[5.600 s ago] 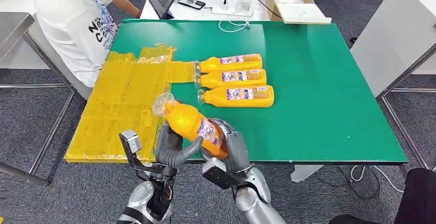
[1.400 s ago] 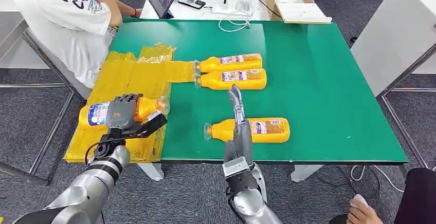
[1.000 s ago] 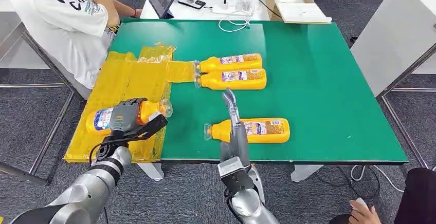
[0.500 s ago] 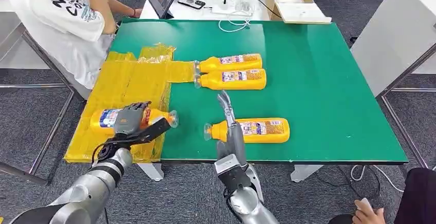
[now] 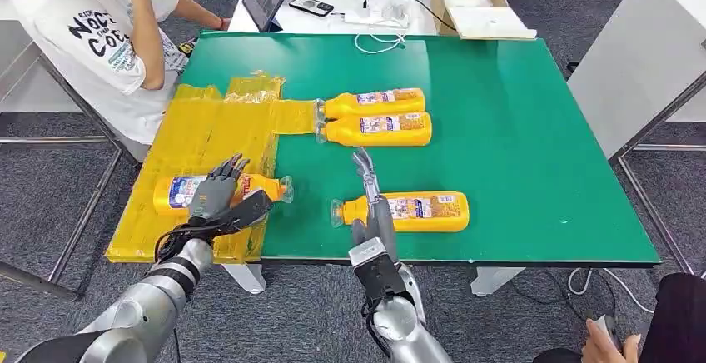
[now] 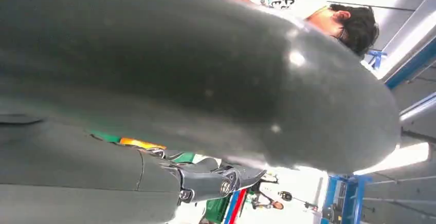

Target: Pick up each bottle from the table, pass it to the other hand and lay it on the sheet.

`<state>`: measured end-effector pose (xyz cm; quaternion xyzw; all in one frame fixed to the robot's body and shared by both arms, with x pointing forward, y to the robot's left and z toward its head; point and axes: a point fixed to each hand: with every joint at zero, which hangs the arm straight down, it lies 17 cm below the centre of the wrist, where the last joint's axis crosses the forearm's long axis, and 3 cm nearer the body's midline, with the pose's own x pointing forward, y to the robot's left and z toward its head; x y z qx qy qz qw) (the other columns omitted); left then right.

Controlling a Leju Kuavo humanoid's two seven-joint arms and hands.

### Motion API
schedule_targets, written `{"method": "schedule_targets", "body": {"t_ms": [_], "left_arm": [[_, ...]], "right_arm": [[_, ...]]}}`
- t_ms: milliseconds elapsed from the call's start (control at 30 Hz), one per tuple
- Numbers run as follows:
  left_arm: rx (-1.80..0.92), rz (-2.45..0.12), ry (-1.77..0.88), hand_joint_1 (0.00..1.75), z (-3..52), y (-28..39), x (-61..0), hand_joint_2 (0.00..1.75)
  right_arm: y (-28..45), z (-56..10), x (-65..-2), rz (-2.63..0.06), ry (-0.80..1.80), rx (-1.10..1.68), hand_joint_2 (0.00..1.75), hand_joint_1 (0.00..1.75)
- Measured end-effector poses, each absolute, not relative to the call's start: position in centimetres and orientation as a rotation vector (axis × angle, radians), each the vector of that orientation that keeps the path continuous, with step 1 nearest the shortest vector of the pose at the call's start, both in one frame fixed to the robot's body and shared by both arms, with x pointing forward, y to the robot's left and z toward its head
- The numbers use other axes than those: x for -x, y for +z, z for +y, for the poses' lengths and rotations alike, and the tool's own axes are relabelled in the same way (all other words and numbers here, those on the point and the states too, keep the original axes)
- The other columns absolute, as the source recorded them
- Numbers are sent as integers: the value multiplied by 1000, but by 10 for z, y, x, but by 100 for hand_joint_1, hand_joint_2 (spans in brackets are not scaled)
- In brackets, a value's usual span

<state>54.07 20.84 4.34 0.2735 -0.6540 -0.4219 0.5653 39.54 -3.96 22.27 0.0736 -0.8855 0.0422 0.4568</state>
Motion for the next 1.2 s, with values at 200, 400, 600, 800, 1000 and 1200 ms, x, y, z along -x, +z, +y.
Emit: {"method": "schedule_targets", "body": {"t_ms": [200, 400, 600, 800, 1000, 1200], "left_arm": [[-640, -1539, -992, 0, 208, 43, -541, 0], [-613, -1561, -966, 0, 206, 46, -540, 0], [-423, -1670, -706, 0, 201, 65, -541, 0], [-531, -1848, -56, 0, 262, 131, -541, 175], [-770, -2041, 145, 0, 289, 212, -511, 175], [-801, -2169, 109, 0, 273, 244, -483, 175]], "right_arm": [[220, -42, -398, -2174, 102, -173, 0, 0], [218, -42, -399, -2165, 94, -171, 0, 0], [213, -46, -403, -2145, 86, -158, 0, 0], [194, -34, -409, -2095, 260, -51, 175, 0], [155, -57, -452, -1969, 542, 180, 175, 0], [109, -110, -495, -1748, 793, 345, 175, 0]]}}
